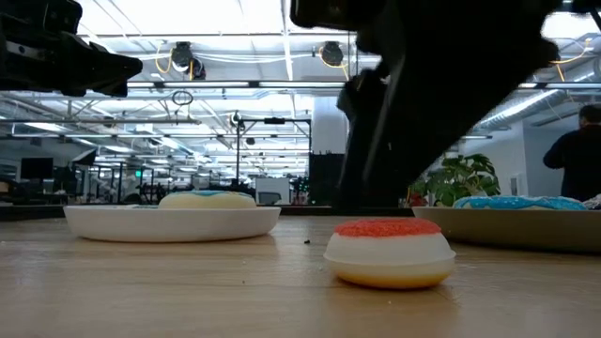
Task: Pick & Place donuts
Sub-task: Put the small orange donut on the white plate
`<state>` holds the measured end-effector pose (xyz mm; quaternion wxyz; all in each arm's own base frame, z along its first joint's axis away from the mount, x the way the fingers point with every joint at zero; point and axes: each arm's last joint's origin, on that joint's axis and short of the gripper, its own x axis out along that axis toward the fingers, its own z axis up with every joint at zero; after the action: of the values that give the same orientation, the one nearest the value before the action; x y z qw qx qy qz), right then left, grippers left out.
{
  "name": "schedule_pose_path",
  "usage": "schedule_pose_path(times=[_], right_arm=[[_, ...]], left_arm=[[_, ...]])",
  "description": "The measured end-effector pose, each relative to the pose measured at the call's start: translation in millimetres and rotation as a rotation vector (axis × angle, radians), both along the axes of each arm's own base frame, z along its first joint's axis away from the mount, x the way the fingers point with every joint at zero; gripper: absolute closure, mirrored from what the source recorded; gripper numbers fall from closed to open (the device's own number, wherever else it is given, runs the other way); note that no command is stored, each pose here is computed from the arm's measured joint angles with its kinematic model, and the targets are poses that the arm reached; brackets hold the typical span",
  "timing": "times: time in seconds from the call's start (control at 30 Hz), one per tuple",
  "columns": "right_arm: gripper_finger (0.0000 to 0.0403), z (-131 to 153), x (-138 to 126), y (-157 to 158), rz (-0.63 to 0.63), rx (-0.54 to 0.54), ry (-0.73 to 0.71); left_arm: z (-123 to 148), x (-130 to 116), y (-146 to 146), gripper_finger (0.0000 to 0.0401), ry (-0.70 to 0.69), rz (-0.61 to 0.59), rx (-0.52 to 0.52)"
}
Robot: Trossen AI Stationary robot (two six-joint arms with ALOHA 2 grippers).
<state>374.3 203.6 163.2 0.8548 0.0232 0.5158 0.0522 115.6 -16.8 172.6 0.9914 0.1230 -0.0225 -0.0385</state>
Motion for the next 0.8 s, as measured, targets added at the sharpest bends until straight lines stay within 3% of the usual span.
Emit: schedule_pose_path(times=[0.5,0.63,0.8], right_arm=[[0.0181,-29.9,-11.4,-8.5,-0.032,0.035,0.017],[0.0203,-31.1,-11.2,-9.4,-0.045,0.046,0.011],[0.026,-30.9,-10.2,-8.6,-0.049,0.063,0.003]], left_arm=[[0.0,0.0,0.2,0.0382,-0.001,0.005,0.01],[0.0,0.0,0.1,0.0382,-0.001,0.005,0.011],[0.0,0.0,0.2,0.0382,-0.001,0.005,0.003]])
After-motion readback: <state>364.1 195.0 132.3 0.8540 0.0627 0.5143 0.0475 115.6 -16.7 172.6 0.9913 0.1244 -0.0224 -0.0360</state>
